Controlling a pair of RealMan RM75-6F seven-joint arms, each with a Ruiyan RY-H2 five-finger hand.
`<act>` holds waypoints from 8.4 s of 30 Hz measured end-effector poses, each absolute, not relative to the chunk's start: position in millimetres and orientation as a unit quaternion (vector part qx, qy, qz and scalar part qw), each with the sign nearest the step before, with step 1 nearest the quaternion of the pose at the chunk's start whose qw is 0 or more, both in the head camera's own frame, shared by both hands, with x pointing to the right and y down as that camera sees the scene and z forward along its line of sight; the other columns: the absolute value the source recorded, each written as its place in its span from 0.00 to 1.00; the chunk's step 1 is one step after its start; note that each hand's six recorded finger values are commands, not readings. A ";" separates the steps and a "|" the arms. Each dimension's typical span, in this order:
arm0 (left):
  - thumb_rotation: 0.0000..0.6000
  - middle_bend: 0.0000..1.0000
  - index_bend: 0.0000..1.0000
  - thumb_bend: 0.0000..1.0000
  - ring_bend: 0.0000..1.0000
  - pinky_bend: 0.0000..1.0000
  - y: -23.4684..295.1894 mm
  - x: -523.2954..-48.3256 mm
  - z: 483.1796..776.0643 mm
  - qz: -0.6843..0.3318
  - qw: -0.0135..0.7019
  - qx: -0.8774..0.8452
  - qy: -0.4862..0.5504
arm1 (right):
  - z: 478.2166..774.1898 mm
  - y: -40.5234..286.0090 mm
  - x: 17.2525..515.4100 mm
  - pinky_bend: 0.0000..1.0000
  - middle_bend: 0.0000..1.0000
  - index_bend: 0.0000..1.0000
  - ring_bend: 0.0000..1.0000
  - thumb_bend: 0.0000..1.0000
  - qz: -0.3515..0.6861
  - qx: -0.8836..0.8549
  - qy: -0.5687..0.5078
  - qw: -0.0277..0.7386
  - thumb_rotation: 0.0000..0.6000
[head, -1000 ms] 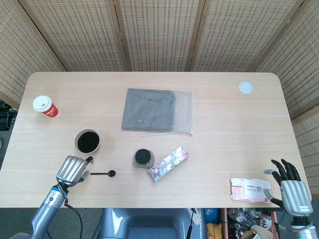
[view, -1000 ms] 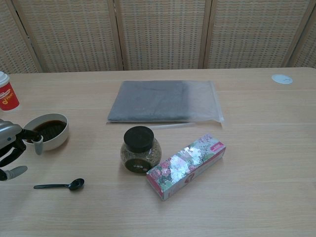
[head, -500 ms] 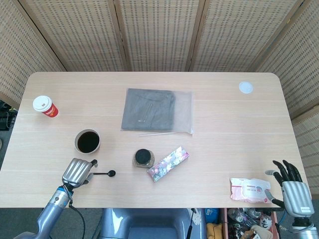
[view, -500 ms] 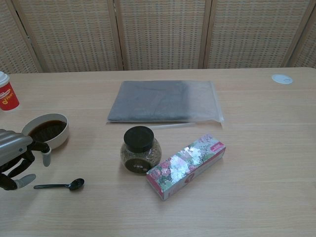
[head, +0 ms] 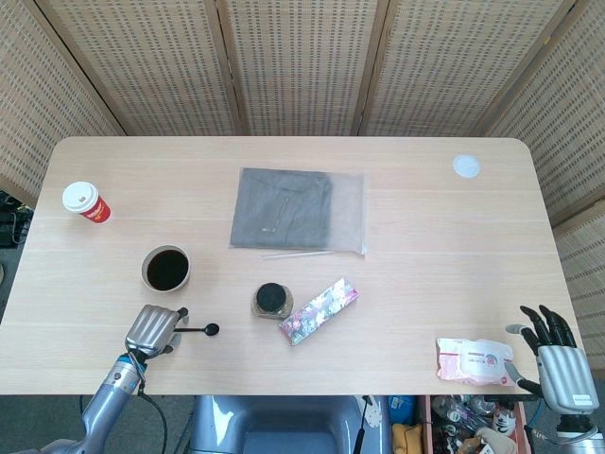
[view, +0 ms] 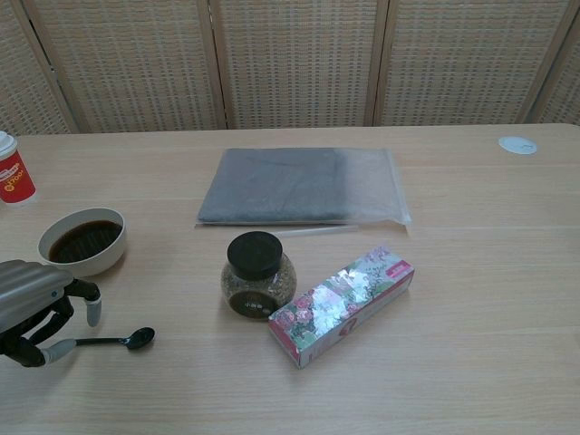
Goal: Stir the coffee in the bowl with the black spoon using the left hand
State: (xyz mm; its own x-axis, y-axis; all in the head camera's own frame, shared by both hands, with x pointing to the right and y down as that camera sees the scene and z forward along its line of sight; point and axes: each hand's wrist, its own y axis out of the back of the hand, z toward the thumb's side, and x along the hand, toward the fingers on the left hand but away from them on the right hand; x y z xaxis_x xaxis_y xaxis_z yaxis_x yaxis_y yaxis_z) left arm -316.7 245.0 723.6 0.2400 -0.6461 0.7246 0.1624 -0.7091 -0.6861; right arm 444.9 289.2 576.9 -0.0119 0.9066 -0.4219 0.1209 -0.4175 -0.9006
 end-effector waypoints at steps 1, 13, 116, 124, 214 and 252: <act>1.00 0.80 0.43 0.41 0.76 0.71 245.3 -316.5 724.2 -0.593 0.340 -0.710 0.170 | 576.8 289.4 445.2 0.14 0.22 0.37 0.06 0.38 0.576 -0.614 -0.418 0.341 1.00; 1.00 0.80 0.44 0.41 0.76 0.71 247.7 -316.6 730.5 -0.600 0.329 -0.708 0.171 | 576.5 291.5 448.6 0.14 0.22 0.37 0.06 0.38 0.579 -0.612 -0.419 0.339 1.00; 1.00 0.83 0.70 0.42 0.78 0.71 212.7 -342.4 693.4 -0.609 0.421 -0.644 0.193 | 576.0 293.8 455.1 0.13 0.22 0.37 0.06 0.38 0.578 -0.611 -0.424 0.336 1.00; 1.00 0.83 0.70 0.42 0.78 0.71 185.4 -346.7 670.3 -0.600 0.479 -0.613 0.185 | 574.9 293.1 453.7 0.13 0.22 0.37 0.06 0.38 0.575 -0.612 -0.424 0.338 1.00; 1.00 0.83 0.72 0.42 0.78 0.71 104.7 -317.4 734.3 -0.594 0.660 -0.460 -0.023 | 579.2 302.7 471.8 0.13 0.22 0.37 0.06 0.38 0.597 -0.596 -0.432 0.318 1.00; 1.00 0.83 0.72 0.42 0.78 0.71 104.4 -313.2 729.7 -0.591 0.662 -0.460 -0.019 | 578.0 308.5 477.6 0.13 0.22 0.37 0.06 0.38 0.600 -0.593 -0.437 0.312 1.00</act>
